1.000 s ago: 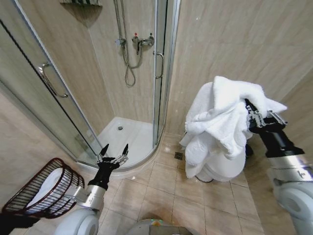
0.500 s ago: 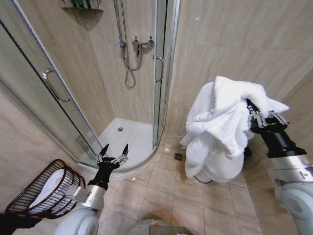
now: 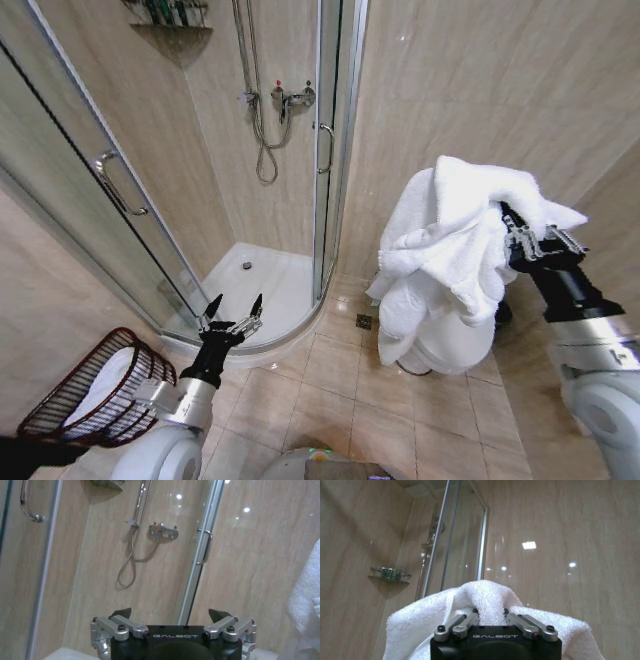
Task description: Discard the used towel into the hamper.
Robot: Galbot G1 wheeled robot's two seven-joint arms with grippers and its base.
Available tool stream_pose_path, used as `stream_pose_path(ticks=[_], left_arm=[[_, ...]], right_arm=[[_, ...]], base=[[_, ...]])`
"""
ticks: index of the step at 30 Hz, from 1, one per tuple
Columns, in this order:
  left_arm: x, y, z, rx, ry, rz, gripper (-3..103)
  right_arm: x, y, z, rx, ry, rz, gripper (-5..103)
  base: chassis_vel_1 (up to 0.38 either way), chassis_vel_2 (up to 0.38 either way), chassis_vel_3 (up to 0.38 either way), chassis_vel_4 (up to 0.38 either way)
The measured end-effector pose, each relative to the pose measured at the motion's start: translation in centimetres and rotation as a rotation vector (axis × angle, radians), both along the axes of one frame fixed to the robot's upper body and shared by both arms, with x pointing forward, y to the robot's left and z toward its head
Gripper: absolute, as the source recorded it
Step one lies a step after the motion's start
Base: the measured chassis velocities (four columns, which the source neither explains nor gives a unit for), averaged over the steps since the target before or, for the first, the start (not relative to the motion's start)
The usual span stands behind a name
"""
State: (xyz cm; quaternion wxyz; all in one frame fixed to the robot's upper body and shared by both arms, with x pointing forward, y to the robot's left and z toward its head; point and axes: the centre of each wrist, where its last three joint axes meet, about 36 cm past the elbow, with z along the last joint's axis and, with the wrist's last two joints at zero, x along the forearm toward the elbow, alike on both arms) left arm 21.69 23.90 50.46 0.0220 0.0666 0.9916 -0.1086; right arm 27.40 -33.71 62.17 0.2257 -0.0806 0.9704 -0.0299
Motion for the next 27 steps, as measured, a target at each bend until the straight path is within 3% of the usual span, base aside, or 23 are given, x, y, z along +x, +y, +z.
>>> stream_pose_path(ticks=[27], left_arm=[[0.0,0.0,0.0,0.0,0.0,0.0,100]], right_arm=[[0.23,0.14,0.29,-0.012,-0.01,0.016,14]], base=[[0.0,0.0,0.0,0.0]])
